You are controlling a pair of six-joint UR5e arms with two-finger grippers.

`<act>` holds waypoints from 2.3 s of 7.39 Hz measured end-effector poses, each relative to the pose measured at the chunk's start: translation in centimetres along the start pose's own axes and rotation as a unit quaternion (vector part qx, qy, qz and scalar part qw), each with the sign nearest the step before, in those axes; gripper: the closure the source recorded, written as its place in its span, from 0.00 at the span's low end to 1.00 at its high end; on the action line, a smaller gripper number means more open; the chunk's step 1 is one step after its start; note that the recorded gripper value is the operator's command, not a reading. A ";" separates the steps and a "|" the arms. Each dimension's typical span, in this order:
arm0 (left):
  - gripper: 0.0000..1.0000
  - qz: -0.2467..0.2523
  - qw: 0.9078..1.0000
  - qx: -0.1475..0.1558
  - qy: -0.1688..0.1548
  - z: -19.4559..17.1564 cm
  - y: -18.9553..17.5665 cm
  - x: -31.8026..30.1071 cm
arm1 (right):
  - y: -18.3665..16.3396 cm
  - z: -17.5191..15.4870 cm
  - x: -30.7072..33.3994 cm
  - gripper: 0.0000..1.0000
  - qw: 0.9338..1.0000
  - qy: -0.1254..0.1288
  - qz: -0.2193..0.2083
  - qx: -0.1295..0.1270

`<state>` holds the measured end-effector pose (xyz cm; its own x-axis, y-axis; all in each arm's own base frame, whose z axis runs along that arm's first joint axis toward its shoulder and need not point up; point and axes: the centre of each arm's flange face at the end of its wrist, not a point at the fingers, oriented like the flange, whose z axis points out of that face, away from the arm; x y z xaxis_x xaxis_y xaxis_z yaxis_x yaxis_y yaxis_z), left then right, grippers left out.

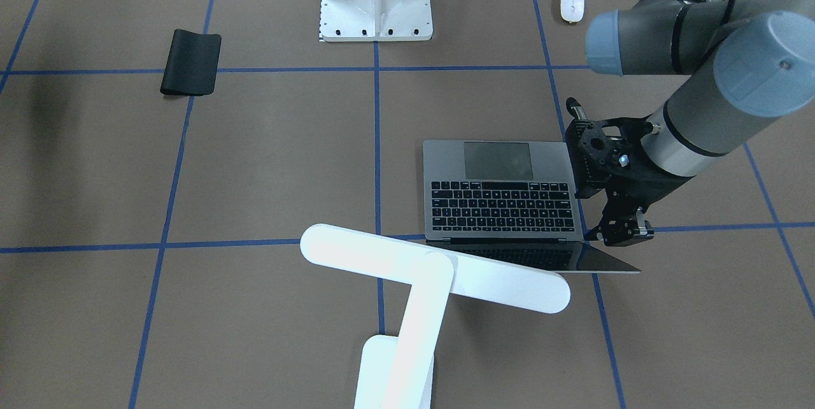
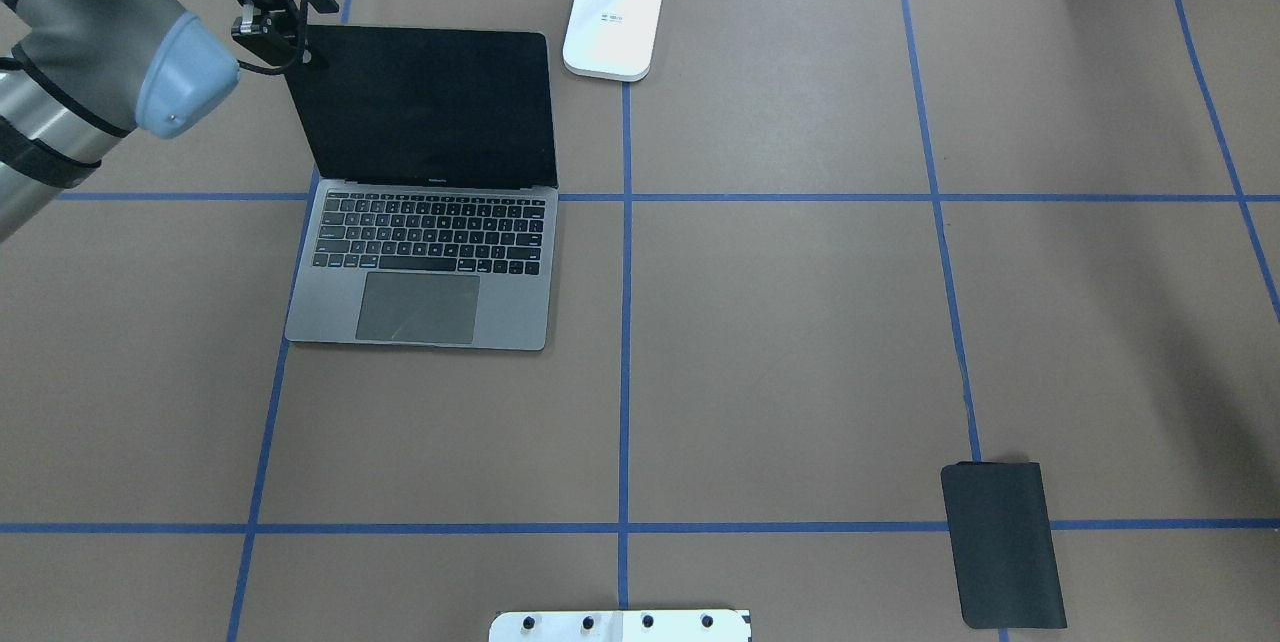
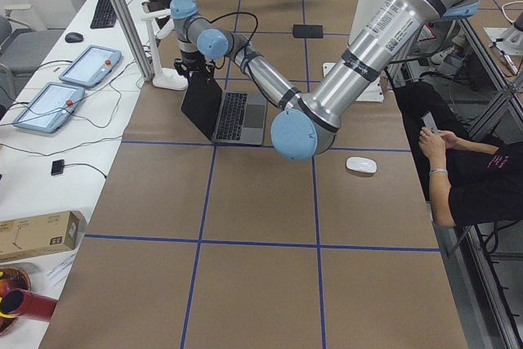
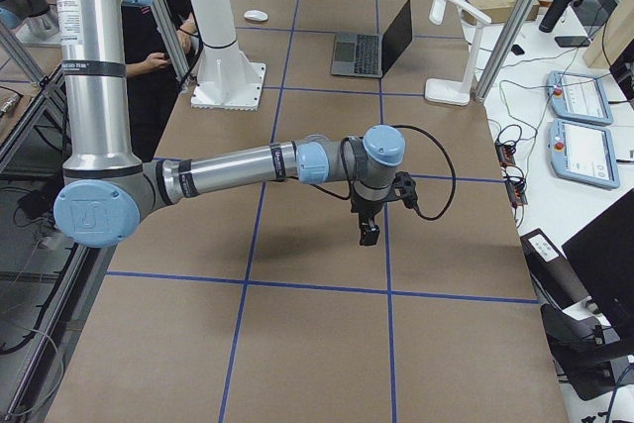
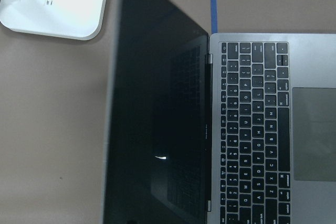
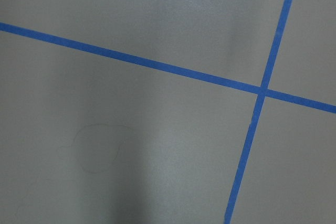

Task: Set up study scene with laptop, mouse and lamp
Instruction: 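Push the laptop lid upright with the left gripper, then release, then retract the left arm while the right arm reaches toward the dark mouse pad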

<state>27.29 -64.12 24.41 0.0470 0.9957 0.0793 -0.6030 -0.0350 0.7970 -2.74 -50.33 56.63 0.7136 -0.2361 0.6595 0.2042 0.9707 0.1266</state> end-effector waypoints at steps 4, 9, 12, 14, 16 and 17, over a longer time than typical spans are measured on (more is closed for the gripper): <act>0.00 -0.104 0.994 0.011 0.018 -2.1 10.0 2.5 | 3.0 -1.4 -1.9 0.00 0.999 -0.033 -0.008 0.010; 0.00 -0.465 0.885 -0.034 0.003 -6.4 39.2 10.3 | 5.3 -6.6 -8.3 0.00 0.995 -0.080 0.022 0.047; 0.00 -0.611 0.789 -0.057 0.015 -4.2 49.7 21.9 | 6.8 -5.8 -14.0 0.00 0.995 -0.098 -0.004 0.022; 0.00 -0.660 0.750 -0.049 -0.002 -4.5 50.8 30.8 | 8.9 -2.4 -20.0 0.00 0.992 -0.101 -0.066 -0.032; 0.00 -0.676 0.736 -0.040 -0.012 -4.7 50.7 34.6 | 9.3 -0.2 -24.3 0.00 0.989 -0.105 -0.075 -0.066; 0.00 -0.682 0.731 -0.038 -0.013 -4.7 50.6 35.0 | 8.8 -0.3 -25.7 0.00 0.989 -0.109 -0.077 -0.065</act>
<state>-5.32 -30.60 64.67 0.6602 0.0991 -0.7446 -0.0245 0.9936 0.1105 -19.08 -35.77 40.54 0.5087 -0.3514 0.7859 0.3937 0.9068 0.1505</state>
